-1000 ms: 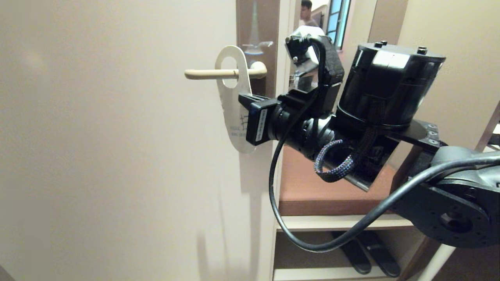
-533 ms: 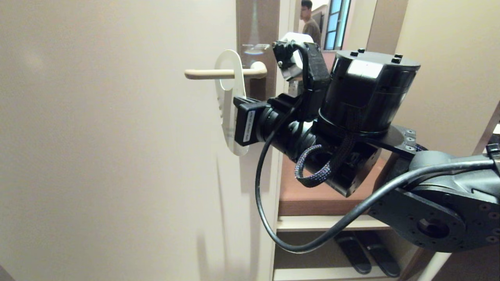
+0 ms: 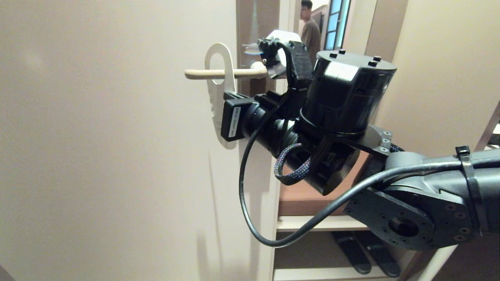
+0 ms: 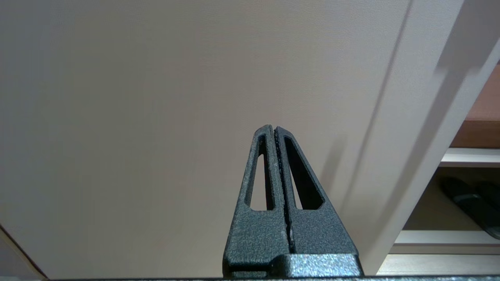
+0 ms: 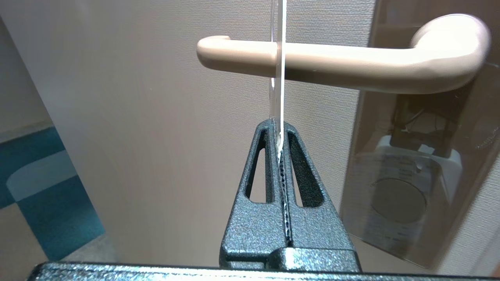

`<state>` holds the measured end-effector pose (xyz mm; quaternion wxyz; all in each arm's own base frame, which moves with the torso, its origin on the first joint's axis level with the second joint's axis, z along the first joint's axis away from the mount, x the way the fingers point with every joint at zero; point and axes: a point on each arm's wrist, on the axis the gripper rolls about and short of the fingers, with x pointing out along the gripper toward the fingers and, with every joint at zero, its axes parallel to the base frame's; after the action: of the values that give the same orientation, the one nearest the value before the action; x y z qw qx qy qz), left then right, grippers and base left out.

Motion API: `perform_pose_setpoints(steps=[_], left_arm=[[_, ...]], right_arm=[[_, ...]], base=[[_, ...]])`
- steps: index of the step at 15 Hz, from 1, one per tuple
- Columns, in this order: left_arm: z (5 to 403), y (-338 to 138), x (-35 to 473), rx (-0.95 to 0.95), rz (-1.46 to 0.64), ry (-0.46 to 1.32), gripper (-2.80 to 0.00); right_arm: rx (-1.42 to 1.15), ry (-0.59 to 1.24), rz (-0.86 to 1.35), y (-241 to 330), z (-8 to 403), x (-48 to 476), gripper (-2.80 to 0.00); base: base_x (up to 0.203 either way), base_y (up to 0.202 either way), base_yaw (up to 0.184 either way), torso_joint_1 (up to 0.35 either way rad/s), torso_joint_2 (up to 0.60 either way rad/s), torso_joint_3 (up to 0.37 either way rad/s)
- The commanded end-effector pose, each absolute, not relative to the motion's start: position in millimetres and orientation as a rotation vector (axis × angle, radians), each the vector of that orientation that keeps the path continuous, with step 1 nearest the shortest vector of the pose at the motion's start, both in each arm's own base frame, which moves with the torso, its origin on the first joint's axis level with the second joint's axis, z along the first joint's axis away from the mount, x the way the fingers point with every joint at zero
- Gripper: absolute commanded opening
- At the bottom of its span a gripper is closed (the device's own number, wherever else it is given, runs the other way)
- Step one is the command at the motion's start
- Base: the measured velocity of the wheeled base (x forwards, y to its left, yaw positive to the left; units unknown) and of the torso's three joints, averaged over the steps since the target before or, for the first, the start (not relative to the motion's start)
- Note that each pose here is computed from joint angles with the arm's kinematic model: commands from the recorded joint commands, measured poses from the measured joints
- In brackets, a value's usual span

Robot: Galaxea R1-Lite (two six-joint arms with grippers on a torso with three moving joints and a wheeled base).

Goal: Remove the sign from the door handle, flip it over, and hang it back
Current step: Take down the sign

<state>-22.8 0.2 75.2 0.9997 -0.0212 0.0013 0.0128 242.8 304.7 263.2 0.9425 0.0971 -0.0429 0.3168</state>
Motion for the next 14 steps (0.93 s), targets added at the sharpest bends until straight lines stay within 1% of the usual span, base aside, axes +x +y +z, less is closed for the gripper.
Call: perform_pose_setpoints(steps=[1,9,14], left_arm=[[75.2,0.2,-22.8,-0.043,0.026,0.003,-2.8],[75.2,0.2,-22.8,-0.043,0.026,0.003,-2.8],[75.2,0.2,-22.8,-0.043,0.026,0.003,-2.8]], right_arm=[[0.197,-0.084,0.647,309.5,257.1,245.6,-2.8],[0.228,-0.128,0.656,323.2,263.1,252.1,-2.8],[0.231,-0.129,0.667,332.1,259.1,253.2,-2.8]], base=[[0.0,0.0,0.0,0.0,0.0,0.0],[0.0,0.0,0.0,0.0,0.0,0.0],[0.0,0.0,0.0,0.0,0.0,0.0]])
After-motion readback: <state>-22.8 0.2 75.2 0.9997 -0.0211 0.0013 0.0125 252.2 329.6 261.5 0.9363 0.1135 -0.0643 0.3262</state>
